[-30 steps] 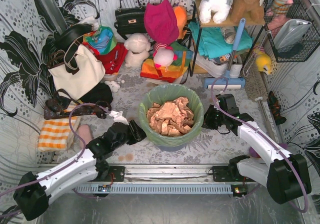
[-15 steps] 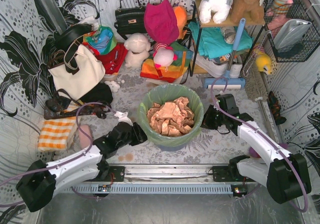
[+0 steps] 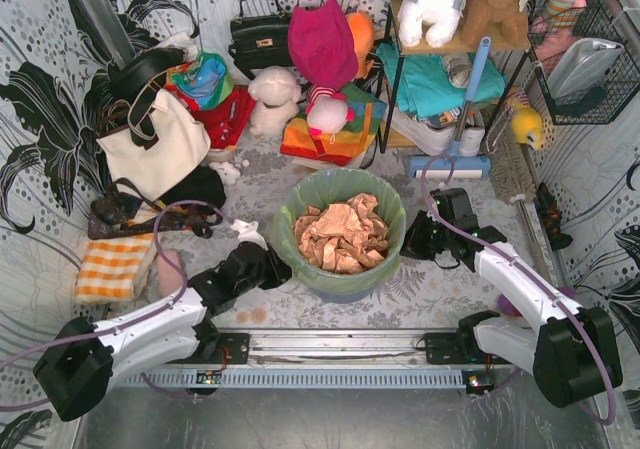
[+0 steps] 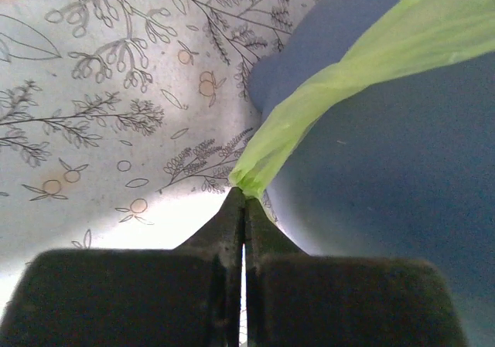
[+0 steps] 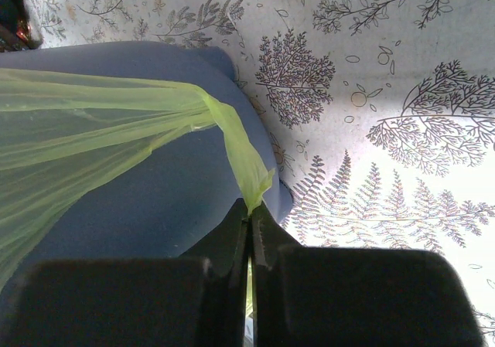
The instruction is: Tie the trash bag
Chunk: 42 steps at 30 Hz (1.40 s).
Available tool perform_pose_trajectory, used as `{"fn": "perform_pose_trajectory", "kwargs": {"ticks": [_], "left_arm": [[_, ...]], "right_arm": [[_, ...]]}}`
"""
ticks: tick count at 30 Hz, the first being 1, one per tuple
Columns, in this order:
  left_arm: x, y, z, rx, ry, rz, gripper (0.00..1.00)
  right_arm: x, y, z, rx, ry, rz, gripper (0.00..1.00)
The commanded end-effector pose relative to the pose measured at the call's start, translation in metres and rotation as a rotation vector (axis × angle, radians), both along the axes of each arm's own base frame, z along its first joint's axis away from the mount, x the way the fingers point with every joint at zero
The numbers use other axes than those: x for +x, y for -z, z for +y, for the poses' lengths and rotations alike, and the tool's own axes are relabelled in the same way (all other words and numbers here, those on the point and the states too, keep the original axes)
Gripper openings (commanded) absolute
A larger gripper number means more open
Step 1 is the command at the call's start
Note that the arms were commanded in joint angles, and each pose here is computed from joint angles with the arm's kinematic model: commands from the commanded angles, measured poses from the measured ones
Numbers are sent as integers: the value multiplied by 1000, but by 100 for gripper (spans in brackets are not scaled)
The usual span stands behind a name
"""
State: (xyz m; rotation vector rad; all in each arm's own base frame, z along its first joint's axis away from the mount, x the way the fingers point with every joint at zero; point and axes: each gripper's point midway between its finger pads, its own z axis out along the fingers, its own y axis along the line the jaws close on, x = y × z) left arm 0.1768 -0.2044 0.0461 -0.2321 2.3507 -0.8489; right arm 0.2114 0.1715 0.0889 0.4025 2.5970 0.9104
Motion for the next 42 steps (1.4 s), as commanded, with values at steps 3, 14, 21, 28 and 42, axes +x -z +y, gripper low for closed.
{"fn": "perform_pose_trajectory", "kwargs": {"ticks": [3,14,21,28,42], "left_arm": [[23,-20,30,146,-132,-68,0],[24,-78,71,219,-288,-122,0],[14,-112,56,138,-233,-78,0],[10,-140,68,120,-270,-106,0],[22,-109,36,54,-193,-115,54]], "right_arm": [[4,-13,2,10,-21,-48,0],[6,-17,3,19,-19,-59,0],[2,-24,-11,-41,32,-70,0],[-8,-38,-30,-110,79,-103,0],[-4,-35,-23,-71,71,-102,0]]}}
